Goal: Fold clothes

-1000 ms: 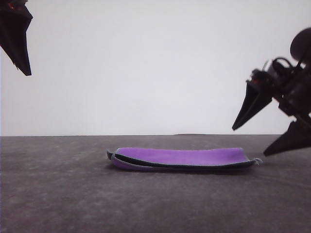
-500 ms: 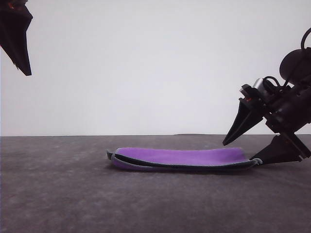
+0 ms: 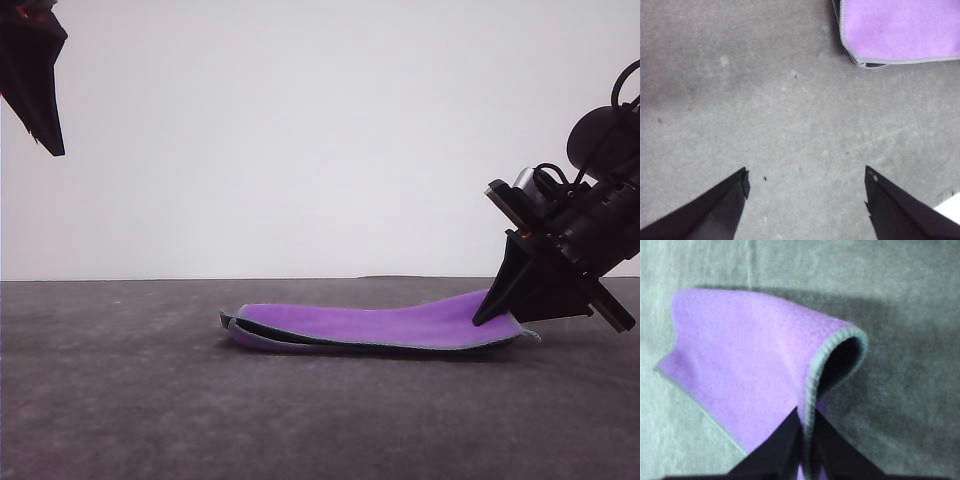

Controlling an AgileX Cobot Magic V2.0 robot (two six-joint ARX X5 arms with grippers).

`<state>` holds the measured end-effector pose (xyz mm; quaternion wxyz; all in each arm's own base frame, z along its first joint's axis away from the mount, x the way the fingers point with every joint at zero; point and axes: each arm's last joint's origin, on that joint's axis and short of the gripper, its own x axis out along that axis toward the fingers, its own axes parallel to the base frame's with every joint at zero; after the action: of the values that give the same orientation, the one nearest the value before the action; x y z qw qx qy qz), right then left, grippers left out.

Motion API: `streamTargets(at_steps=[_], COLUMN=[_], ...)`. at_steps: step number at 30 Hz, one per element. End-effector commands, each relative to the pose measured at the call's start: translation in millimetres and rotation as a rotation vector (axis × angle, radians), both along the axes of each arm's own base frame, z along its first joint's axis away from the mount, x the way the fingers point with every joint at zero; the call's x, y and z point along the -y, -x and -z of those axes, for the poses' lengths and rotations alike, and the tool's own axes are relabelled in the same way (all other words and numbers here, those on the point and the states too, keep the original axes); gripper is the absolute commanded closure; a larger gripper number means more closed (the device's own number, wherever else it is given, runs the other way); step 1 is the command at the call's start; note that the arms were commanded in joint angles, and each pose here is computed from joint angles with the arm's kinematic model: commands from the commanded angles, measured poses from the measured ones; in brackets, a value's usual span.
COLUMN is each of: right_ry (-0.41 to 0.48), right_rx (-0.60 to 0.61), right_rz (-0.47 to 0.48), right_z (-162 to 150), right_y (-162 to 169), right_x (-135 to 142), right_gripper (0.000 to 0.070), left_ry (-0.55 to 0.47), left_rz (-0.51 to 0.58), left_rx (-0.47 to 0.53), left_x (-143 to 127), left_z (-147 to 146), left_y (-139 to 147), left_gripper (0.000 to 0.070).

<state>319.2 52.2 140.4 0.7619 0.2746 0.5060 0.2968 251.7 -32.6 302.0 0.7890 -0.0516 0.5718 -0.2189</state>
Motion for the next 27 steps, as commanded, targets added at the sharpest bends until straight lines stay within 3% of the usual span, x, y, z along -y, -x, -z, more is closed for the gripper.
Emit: streamTargets(at_steps=[1,12,27], right_ry=[-0.032,-0.158,-0.193], right_rx=[-0.007,0.11,0.12], right_rz=[-0.018,-0.114,-0.218], right_z=[3,-13,-19], right_y=[-3,-6,-29], right_x=[-5,-67,-143], right_gripper=[0.0698,0.0698,0.0698], left_ry=[-0.001,0.006,0.006], left_rz=[0.013,-0.01,-0.01], left_rx=[0.005,-0.002,0.002], left_x=[0,0,0], left_z=[0,0,0], left_y=[-3,-3,-3], left_gripper=[0.0255,0.0255,0.0255])
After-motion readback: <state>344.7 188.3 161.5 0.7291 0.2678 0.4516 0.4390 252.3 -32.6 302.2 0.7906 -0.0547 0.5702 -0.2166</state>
